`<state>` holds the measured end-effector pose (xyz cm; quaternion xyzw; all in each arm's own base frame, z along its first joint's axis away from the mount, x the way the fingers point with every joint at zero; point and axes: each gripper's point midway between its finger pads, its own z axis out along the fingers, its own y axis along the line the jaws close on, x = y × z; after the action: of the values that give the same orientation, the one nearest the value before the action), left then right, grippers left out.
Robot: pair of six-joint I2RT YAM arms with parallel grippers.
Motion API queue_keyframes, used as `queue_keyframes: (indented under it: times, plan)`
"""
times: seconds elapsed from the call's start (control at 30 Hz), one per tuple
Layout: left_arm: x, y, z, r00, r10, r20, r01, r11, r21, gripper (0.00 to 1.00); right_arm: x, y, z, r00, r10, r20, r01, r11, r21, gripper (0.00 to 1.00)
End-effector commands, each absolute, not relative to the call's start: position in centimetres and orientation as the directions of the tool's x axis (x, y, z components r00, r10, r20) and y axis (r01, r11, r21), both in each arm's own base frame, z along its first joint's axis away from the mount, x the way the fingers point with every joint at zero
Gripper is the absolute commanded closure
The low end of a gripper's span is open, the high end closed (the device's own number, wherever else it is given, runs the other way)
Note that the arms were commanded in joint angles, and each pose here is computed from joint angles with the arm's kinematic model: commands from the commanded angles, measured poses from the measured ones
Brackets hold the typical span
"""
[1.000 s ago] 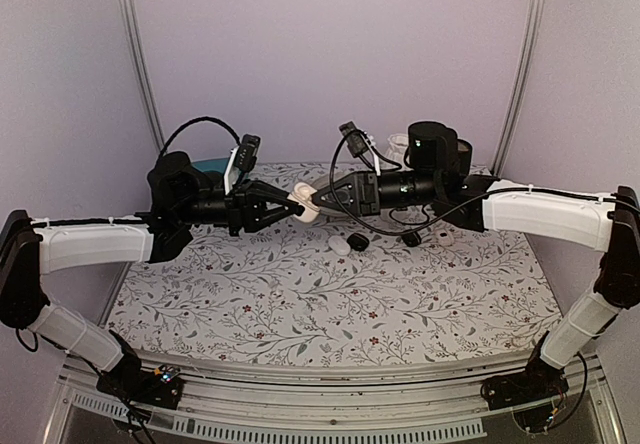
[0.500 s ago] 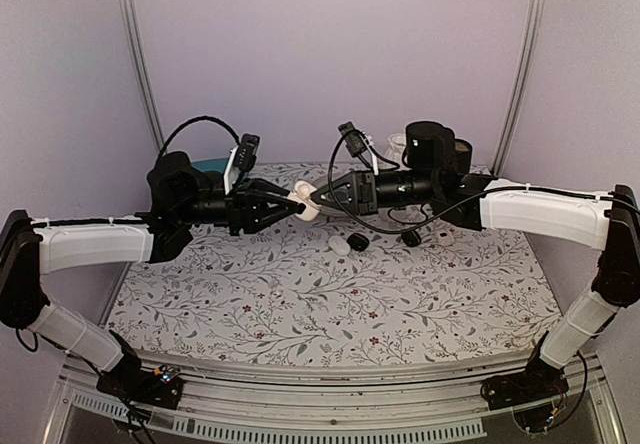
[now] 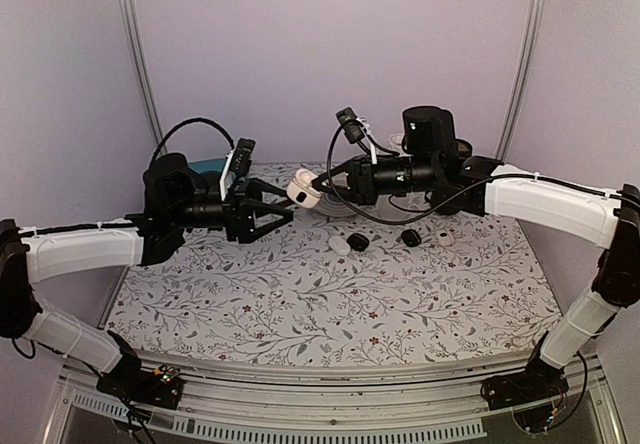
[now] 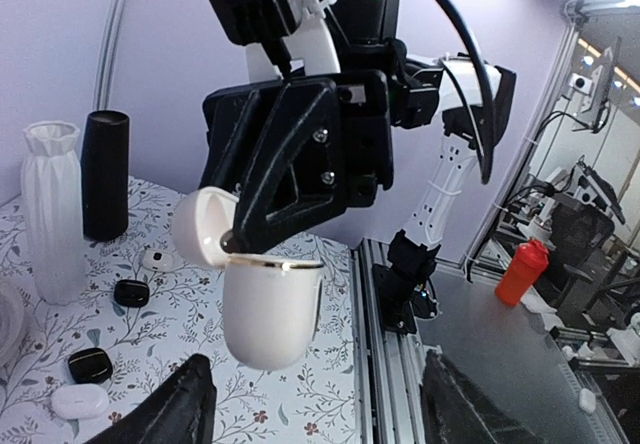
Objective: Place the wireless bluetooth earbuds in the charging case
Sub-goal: Pass from the left arm to the right, then pass from the right arm to the left
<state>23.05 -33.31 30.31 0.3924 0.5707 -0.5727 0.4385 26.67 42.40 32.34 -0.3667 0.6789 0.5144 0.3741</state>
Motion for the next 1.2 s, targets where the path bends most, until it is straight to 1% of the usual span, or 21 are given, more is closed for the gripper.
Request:
queue_keyframes:
  times: [0.0,0.13,0.23,0.4,0.57,0.7,0.87,1.03,1.17]
  plan:
    - [23.2,-32.1,29.9,-0.242,-0.044,-0.969,0.960,0.133,-0.246,0.27,27.1,41.8,34.1,-0.346,-0.127,-0.930,-0.920,0.241,0.310,0.96]
    - [23.1,-31.5,30.0,-0.211,-0.030,-0.977,0.961,0.174,-0.213,0.26,27.0,41.9,34.7,-0.304,-0.133,-0.943,-0.936,0.225,0.270,0.96]
    - [23.4,-31.2,29.6,-0.205,0.007,-0.979,0.963,0.178,-0.201,0.27,26.7,42.3,35.0,-0.271,-0.139,-0.953,-0.950,0.201,0.241,0.96]
    - [23.5,-29.7,30.1,-0.270,-0.038,-0.962,0.957,0.101,-0.273,0.30,26.4,43.4,35.1,-0.211,-0.163,-0.964,-0.964,0.199,0.178,0.96]
    - [23.0,-29.0,30.7,-0.229,-0.059,-0.972,0.966,0.108,-0.234,0.32,26.4,44.3,35.1,-0.197,-0.175,-0.965,-0.966,0.205,0.160,0.96]
    - [23.0,-28.8,30.5,-0.221,-0.062,-0.973,0.968,0.106,-0.226,0.37,26.0,45.2,35.3,-0.189,-0.174,-0.966,-0.967,0.202,0.152,0.96]
    - [22.9,-28.6,30.8,-0.198,-0.097,-0.975,0.972,0.110,-0.208,0.38,25.4,46.0,35.1,-0.155,-0.188,-0.970,-0.975,0.185,0.120,0.96]
    - [22.6,-28.9,31.1,-0.199,-0.103,-0.974,0.975,0.075,-0.207,0.44,25.2,46.2,35.2,-0.150,-0.189,-0.970,-0.976,0.186,0.114,0.96]
    - [22.3,-29.0,31.7,-0.195,-0.110,-0.975,0.978,0.054,-0.202,0.52,25.0,46.4,34.9,-0.153,-0.196,-0.968,-0.978,0.173,0.120,0.96]
